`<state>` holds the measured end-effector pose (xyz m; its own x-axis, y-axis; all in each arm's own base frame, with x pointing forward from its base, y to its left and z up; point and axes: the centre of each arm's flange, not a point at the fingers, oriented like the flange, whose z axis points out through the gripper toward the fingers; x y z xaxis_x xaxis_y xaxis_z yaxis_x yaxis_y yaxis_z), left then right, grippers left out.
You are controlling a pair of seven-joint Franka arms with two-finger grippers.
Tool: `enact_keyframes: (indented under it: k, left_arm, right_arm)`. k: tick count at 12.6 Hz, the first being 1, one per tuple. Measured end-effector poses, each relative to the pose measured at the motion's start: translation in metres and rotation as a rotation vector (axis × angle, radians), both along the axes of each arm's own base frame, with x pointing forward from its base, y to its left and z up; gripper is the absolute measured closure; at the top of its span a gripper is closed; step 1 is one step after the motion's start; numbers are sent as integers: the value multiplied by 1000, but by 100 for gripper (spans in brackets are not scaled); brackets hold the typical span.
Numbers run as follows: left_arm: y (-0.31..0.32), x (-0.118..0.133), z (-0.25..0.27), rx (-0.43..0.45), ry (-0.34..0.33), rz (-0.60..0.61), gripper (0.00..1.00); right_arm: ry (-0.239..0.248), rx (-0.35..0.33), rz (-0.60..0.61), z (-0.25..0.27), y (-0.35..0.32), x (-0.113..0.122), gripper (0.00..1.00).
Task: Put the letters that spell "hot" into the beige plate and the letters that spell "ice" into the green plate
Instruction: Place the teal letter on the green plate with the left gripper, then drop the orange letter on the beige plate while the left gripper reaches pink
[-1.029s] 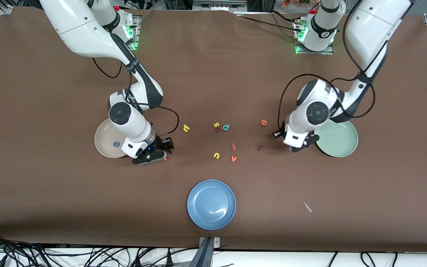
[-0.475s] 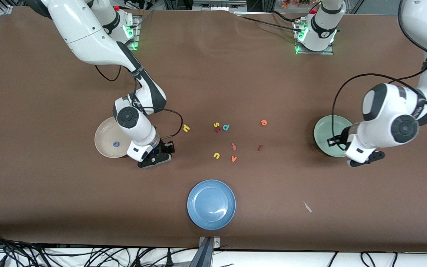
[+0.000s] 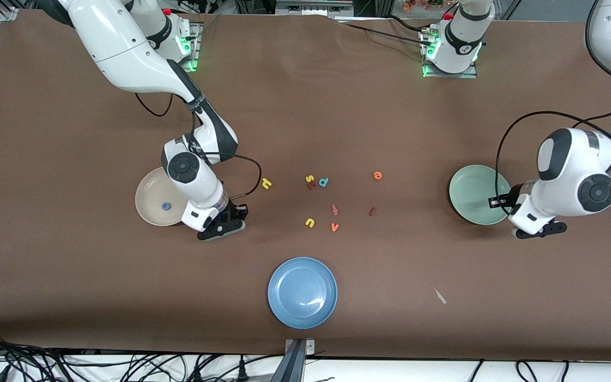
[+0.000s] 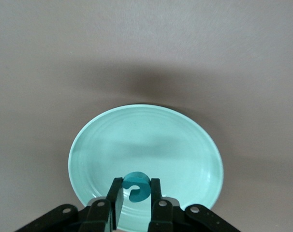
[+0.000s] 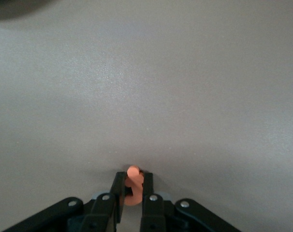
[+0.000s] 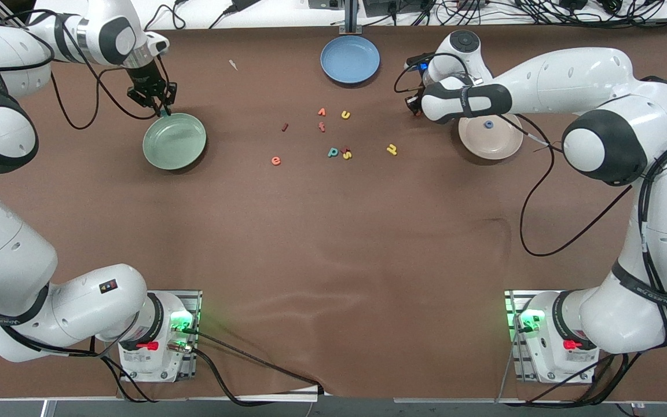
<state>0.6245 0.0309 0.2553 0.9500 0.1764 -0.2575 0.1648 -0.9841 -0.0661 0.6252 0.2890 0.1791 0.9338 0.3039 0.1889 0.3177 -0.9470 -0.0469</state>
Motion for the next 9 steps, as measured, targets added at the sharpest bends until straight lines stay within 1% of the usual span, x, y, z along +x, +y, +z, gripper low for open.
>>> enact_keyframes:
  k: [2, 3, 4, 5, 7, 9]
  left_arm:
    - [-1, 0, -25, -21, 12, 0, 75]
    - [-2, 0, -33, -28, 17, 1, 70]
    - [-2, 0, -35, -31, 16, 1, 68]
    - [-3, 2, -33, -31, 9, 4, 61]
    - [-16, 13, -18, -33, -29, 40, 40]
    - [-61, 27, 4, -50, -68, 113, 17]
  right_arm:
    - [-4, -9, 7, 0, -5, 2, 82]
    - [-7, -16, 17, 1, -9, 4, 82]
    - [-4, -28, 26, 2, -13, 6, 82]
    - [12, -45, 36, 8, -18, 7, 82]
    - [48, -83, 59, 34, -33, 10, 82]
    - [64, -111, 88, 67, -62, 13, 82]
